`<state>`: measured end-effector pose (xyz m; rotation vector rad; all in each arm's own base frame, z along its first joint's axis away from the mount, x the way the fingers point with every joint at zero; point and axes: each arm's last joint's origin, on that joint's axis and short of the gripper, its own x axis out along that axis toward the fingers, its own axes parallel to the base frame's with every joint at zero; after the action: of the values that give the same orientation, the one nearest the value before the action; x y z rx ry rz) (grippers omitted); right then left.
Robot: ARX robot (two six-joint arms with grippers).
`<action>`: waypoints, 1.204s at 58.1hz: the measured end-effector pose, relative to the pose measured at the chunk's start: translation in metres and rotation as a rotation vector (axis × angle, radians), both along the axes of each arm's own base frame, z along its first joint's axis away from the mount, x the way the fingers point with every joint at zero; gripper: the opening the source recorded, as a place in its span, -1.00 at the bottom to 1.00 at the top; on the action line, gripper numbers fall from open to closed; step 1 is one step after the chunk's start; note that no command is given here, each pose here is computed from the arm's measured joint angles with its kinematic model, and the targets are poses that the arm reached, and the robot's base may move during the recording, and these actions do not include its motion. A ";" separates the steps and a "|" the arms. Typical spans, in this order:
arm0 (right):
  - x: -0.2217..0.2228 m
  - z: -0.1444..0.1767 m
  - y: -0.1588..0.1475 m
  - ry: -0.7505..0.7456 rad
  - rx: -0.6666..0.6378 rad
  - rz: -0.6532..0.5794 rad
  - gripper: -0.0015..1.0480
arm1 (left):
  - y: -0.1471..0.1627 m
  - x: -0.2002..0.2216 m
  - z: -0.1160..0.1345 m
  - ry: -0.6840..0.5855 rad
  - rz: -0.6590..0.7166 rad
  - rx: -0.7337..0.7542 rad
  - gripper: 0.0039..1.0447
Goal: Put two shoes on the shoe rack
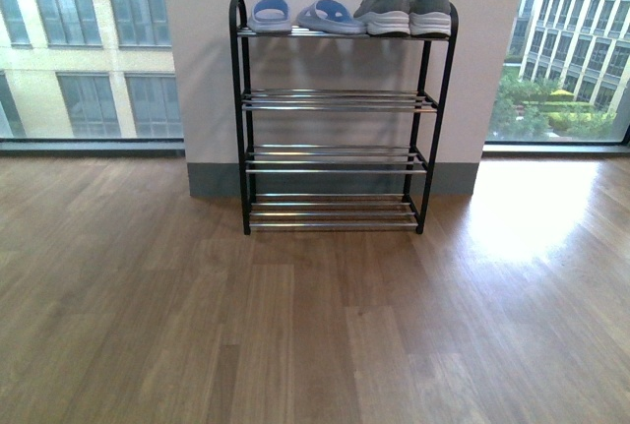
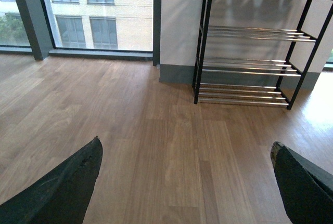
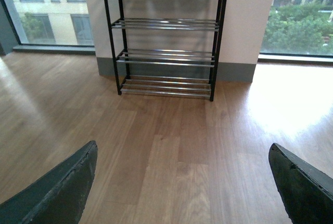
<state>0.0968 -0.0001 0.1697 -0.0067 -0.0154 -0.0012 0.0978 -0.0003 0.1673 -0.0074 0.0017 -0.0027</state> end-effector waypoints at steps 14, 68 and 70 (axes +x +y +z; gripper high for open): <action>0.000 0.000 0.000 0.003 0.000 0.000 0.82 | 0.000 0.000 0.000 0.000 -0.001 0.001 0.83; 0.000 0.000 0.000 0.001 0.000 0.001 0.82 | 0.000 0.000 0.000 0.000 0.003 0.002 0.83; 0.000 0.000 0.000 0.001 0.000 0.001 0.82 | 0.000 0.000 0.000 0.000 0.003 0.002 0.83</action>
<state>0.0968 -0.0001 0.1696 -0.0067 -0.0147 -0.0004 0.0978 -0.0002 0.1673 -0.0055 0.0017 0.0000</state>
